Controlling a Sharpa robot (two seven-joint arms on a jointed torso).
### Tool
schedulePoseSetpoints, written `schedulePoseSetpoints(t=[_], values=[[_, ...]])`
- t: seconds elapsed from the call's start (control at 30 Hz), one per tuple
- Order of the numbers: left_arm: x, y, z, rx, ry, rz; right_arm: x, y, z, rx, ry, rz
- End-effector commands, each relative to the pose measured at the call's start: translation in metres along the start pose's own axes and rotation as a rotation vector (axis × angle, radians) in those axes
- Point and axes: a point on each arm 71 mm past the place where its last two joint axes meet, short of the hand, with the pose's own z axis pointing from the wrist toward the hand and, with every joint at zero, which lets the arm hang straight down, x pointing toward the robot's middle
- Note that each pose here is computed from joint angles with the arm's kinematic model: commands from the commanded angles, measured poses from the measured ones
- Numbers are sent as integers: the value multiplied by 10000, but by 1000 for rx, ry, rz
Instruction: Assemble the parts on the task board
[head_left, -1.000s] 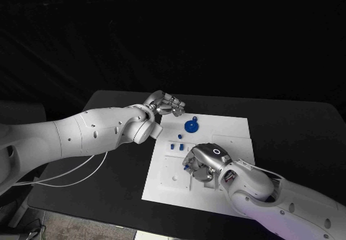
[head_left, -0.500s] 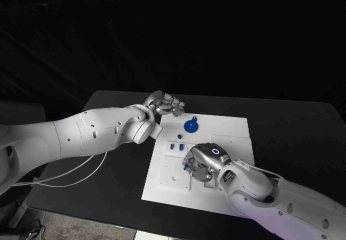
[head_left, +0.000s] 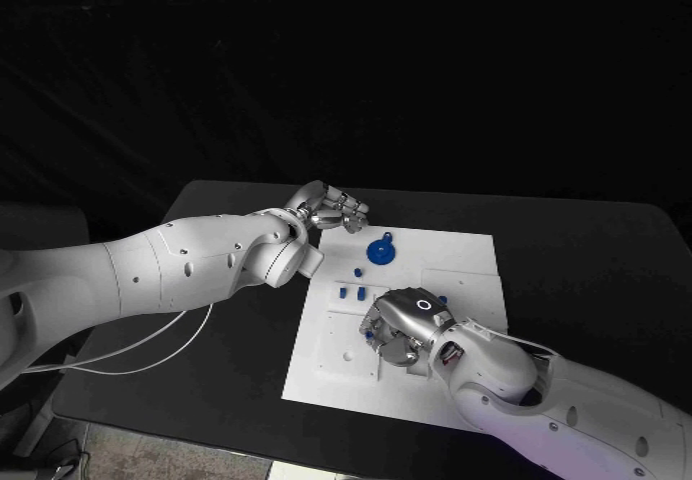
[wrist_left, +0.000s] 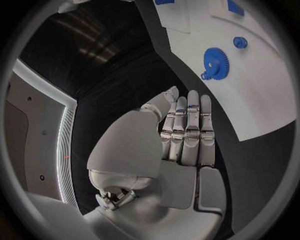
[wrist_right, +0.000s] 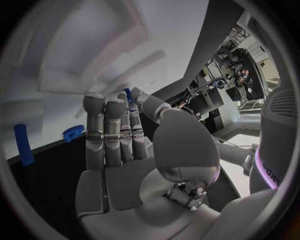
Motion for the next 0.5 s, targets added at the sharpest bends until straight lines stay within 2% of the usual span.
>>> schedulePoseSetpoints(t=[0.03, 0.23, 0.5], values=[[23, -18, 4, 4, 16, -9, 97, -5, -20, 7, 67, -35], [25, -16, 3, 2, 18, -10, 106, -9, -24, 9, 68, -39], [16, -8, -1, -3, 20, -10, 75, -51, -38, 30, 18, -11]])
